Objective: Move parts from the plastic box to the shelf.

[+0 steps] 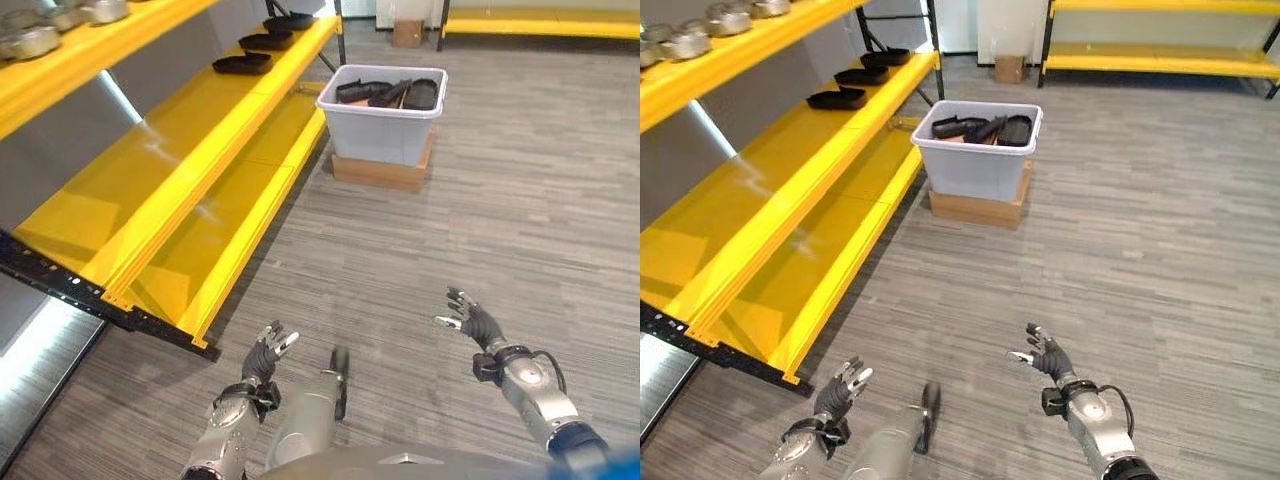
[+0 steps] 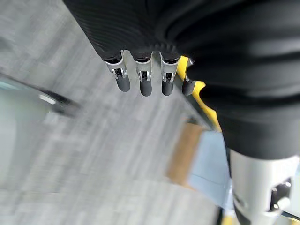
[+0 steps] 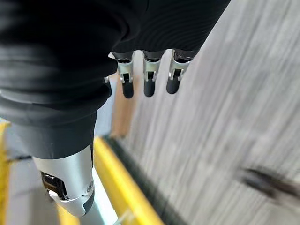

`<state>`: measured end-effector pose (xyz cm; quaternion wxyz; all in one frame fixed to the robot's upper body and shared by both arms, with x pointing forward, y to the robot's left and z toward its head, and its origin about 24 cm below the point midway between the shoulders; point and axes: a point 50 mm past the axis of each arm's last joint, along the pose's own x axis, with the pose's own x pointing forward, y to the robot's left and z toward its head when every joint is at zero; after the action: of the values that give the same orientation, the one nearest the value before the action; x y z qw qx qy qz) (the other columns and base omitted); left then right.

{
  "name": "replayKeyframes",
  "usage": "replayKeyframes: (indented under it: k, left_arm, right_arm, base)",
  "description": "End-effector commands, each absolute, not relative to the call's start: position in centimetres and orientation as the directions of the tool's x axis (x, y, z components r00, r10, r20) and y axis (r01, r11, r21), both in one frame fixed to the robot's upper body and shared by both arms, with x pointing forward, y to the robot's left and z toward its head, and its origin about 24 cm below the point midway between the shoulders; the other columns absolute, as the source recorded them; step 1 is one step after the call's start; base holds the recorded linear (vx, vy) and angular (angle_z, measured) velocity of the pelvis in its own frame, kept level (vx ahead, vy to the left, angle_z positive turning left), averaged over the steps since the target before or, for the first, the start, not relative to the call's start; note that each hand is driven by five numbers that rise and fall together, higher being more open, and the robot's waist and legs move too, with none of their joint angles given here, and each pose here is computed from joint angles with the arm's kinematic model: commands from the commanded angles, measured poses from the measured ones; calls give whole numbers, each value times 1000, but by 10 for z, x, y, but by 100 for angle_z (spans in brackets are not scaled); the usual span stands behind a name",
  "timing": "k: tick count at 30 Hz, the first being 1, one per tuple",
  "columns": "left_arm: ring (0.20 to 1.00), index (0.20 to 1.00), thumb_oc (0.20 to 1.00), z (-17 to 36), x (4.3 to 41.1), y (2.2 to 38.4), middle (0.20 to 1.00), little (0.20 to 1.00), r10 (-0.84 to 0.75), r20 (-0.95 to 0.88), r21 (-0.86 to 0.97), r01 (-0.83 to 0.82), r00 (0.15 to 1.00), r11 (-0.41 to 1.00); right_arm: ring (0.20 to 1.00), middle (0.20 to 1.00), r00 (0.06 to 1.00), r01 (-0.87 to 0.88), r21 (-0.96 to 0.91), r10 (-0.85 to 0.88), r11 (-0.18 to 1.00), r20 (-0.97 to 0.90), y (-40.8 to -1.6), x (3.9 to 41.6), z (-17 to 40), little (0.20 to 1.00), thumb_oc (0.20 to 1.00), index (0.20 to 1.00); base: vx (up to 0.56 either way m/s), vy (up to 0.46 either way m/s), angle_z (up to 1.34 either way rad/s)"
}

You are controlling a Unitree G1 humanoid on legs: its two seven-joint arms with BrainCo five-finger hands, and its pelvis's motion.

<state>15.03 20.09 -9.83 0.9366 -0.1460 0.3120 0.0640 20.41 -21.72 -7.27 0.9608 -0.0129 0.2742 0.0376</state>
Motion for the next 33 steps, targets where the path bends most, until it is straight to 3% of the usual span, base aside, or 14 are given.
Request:
replayKeyframes:
  k: [1,9,20,33]
  left_arm:
    - [1000,1000,1000,-79,181,195,1000,1000,12,-485,-263,-159,875,952]
    - [1000,1000,1000,-70,188,199,1000,1000,17,-451,-254,-146,892,956]
    - [1000,1000,1000,-63,202,205,1000,1000,19,-438,-190,-113,899,975]
    - [1000,1000,1000,-70,198,189,1000,1000,-11,-448,-225,-101,894,969]
  right_arm:
    - [1000,1000,895,-74,-13,61,997,-443,-222,204,-57,1000,1000,1000]
    - [1000,1000,899,-72,62,92,995,-429,-206,204,-57,1000,1000,1000]
    - [1000,1000,917,-130,128,168,983,-362,-183,215,-45,1000,1000,1000]
    - [1000,1000,928,-113,111,145,987,-344,-188,221,-40,1000,1000,1000]
  base:
    - [368,132,-13]
    - [375,176,-52]
    - [274,194,50]
    - [213,-52,26]
